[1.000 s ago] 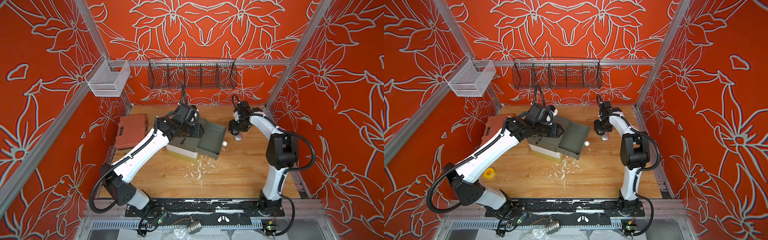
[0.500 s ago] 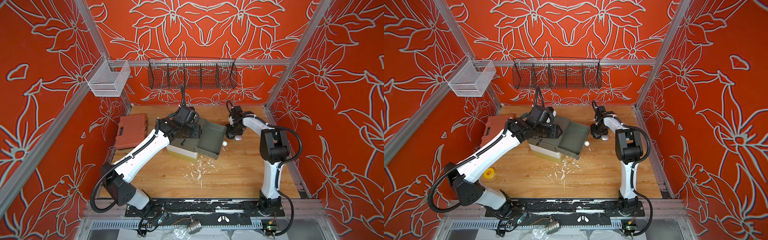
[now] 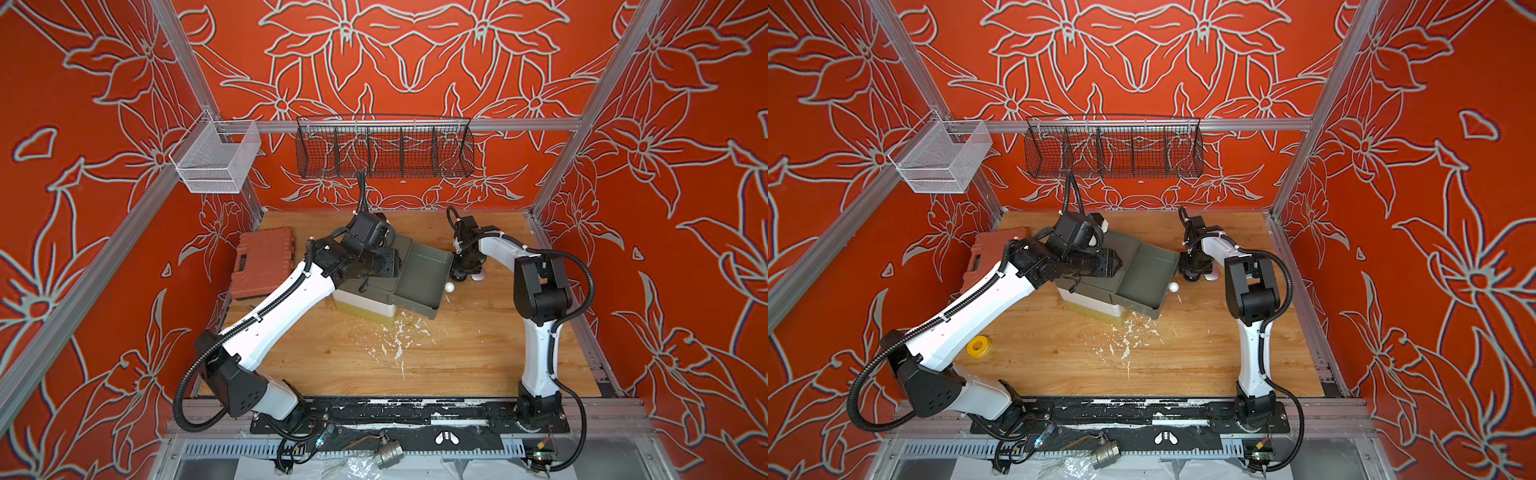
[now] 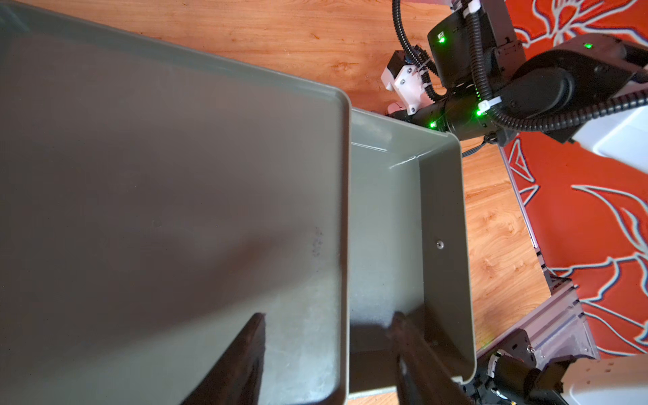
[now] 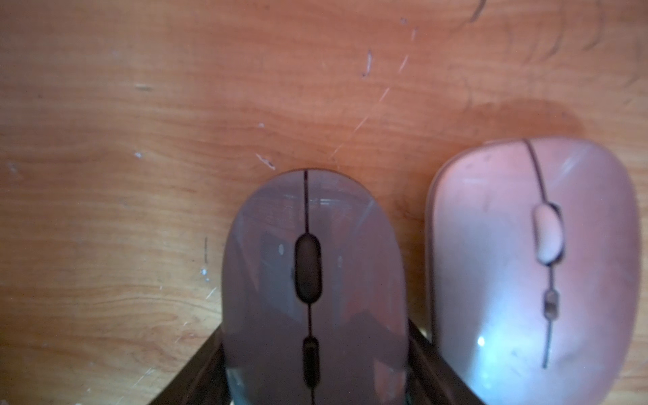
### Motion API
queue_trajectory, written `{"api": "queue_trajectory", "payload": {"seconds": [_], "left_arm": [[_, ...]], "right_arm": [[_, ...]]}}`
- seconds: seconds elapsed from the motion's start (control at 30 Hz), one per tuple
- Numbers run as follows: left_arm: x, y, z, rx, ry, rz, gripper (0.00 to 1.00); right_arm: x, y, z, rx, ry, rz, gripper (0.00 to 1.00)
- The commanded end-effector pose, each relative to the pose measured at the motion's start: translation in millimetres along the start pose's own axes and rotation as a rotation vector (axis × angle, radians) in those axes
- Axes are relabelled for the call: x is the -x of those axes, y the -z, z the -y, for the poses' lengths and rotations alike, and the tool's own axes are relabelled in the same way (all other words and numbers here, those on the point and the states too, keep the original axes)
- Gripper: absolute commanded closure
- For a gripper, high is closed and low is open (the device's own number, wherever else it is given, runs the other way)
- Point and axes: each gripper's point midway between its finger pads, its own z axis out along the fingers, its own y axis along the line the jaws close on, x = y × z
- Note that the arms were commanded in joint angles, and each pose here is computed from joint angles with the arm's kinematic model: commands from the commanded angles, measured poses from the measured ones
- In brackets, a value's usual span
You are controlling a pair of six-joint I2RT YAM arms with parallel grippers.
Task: Take the mice out of the drawer
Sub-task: Place the mouse at the center of the board.
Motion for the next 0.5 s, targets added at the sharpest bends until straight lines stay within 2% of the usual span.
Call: {"api": "queue_trajectory", "payload": {"seconds": [0.0, 0.27, 0.47], "left_arm": [[3.6, 7.6, -0.7, 0.008, -0.005, 0.023, 0.44], [12.1, 16.8, -1.5, 0.024, -0.02, 0.053, 0.43], [20.6, 24.7, 0.2, 0.025, -0.03, 0.076, 0.43]], "right_arm": [[-2.7, -3.8, 0.3, -0.037, -0.002, -0.012, 0.3], [-3.6, 17.0, -1.4, -0.022, -0.027, 0.001, 0.24], [-6.1, 59.2, 0.0, -0.003, -0.052, 0.066, 0.22]]}}
